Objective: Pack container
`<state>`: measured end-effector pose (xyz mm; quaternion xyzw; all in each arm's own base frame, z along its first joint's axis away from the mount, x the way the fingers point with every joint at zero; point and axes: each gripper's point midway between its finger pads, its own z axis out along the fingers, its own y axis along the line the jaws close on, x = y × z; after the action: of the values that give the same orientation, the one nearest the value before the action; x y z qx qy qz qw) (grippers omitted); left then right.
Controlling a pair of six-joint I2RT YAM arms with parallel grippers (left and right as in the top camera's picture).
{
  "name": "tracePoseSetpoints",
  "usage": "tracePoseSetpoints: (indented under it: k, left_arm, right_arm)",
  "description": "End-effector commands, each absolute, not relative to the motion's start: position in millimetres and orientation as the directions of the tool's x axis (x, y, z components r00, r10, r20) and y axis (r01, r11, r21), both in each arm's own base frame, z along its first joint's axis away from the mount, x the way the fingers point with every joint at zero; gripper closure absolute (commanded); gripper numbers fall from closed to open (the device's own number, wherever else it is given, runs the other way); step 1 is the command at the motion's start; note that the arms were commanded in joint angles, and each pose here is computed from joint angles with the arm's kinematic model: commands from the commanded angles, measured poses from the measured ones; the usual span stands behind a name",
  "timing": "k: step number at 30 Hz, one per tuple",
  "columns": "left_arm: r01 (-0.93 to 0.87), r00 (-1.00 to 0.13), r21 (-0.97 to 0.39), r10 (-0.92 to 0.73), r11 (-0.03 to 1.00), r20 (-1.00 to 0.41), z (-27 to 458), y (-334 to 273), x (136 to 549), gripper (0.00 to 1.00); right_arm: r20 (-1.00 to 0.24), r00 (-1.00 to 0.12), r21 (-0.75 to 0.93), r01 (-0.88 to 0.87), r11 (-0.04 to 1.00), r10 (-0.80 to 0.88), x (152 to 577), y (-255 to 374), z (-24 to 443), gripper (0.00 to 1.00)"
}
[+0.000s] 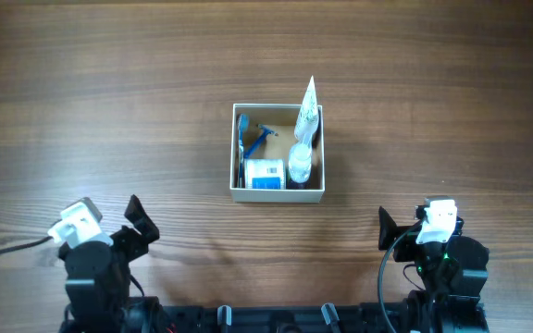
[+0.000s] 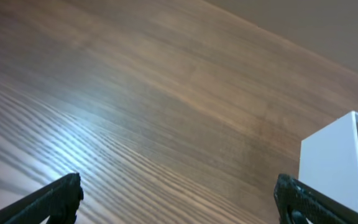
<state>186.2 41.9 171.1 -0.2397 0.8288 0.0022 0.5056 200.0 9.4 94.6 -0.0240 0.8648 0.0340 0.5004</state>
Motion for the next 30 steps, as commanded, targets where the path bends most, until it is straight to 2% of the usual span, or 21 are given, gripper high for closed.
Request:
tracePoseSetpoints:
  k: [1, 13, 21, 30]
  left_arm:
    - [-0.381, -0.369, -0.245, -0.39, 0.891, -0.844, 149.5, 39.6, 192.6, 0.0]
    - [-0.38, -0.363, -0.247, -0.389, 0.891, -0.847, 115.0, 39.8, 190.1, 0.0]
    - [-0.4, -0.426, -0.219, -0.392, 0.89, -0.815, 83.2, 39.8, 187.9, 0.0]
    - [-0.4, -0.428, -0.219, -0.392, 0.89, -0.814, 82.7, 39.8, 188.0, 0.0]
  right_arm:
    - [-0.873, -0.486, 0.031, -0.103, 0.994, -0.023, 200.5, 13.4, 95.1, 0.0]
    - [-0.873, -0.487, 0.031, -0.103, 0.994, -0.023, 200.4, 13.4, 95.1, 0.0]
    - [-0.873, -0.487, 0.031, -0.103, 0.994, -0.023, 200.4, 13.4, 95.1, 0.0]
    - [-0.873, -0.487, 0.031, -0.103, 0.994, -0.023, 200.4, 13.4, 95.1, 0.0]
